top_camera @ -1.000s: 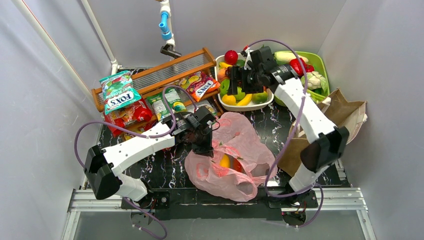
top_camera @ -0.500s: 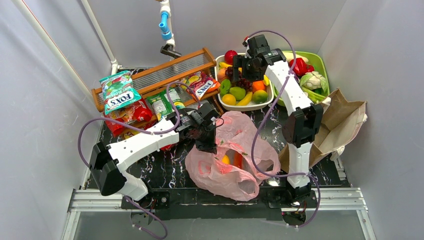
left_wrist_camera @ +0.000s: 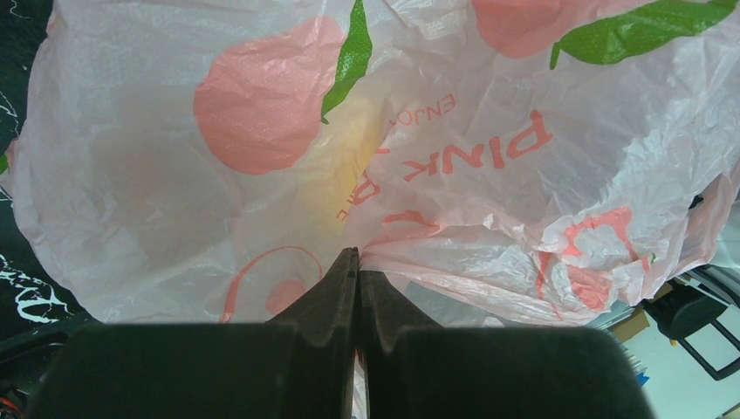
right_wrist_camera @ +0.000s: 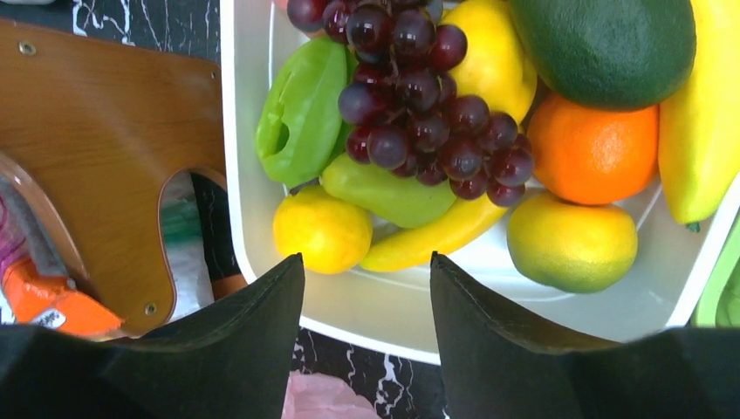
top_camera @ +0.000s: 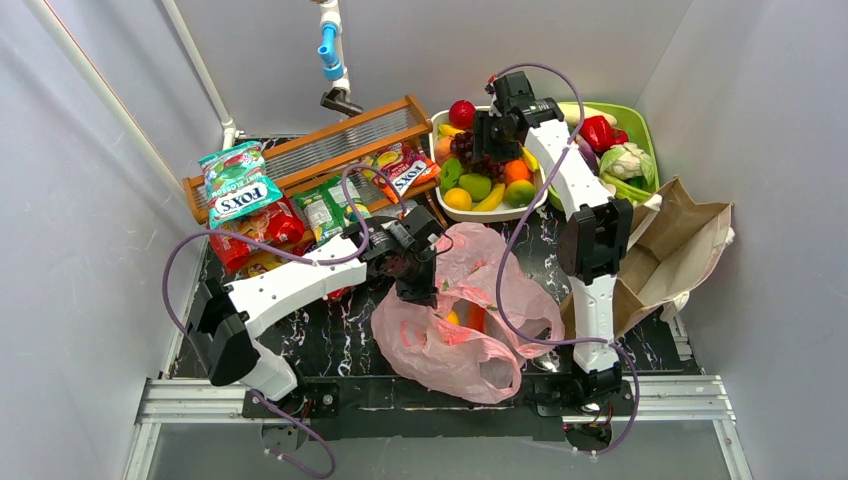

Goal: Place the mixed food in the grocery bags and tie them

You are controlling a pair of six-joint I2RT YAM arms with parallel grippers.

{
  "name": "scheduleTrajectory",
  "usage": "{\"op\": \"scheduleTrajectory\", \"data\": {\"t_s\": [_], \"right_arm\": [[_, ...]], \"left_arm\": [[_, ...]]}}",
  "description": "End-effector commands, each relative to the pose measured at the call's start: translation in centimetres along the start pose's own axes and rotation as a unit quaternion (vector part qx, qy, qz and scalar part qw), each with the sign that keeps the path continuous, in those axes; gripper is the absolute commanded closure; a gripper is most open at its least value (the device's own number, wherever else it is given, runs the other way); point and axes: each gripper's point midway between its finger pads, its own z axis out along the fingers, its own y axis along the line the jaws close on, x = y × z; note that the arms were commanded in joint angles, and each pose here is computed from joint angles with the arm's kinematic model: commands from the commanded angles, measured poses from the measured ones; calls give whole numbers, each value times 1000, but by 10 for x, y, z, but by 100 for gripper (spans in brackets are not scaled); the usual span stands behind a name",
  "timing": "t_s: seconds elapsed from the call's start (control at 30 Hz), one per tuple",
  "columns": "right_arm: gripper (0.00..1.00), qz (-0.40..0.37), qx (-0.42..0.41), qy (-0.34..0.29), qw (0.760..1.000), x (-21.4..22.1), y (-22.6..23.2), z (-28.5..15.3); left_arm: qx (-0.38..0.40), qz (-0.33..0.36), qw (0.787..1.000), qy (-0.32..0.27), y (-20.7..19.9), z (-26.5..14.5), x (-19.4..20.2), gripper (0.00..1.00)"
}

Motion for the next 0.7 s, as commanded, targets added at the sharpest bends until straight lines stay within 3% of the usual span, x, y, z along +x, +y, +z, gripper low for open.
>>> {"op": "scheduleTrajectory", "data": {"t_s": [0.0, 0.67], "right_arm": [[40, 2, -6, -48, 999, -29, 3, 4], [54, 20, 16, -74, 997, -41, -10, 46]], "left_arm": [[6, 4, 1000, 7, -4, -1, 2, 100], [-4, 6, 1000, 12, 0, 8, 2, 100]]}}
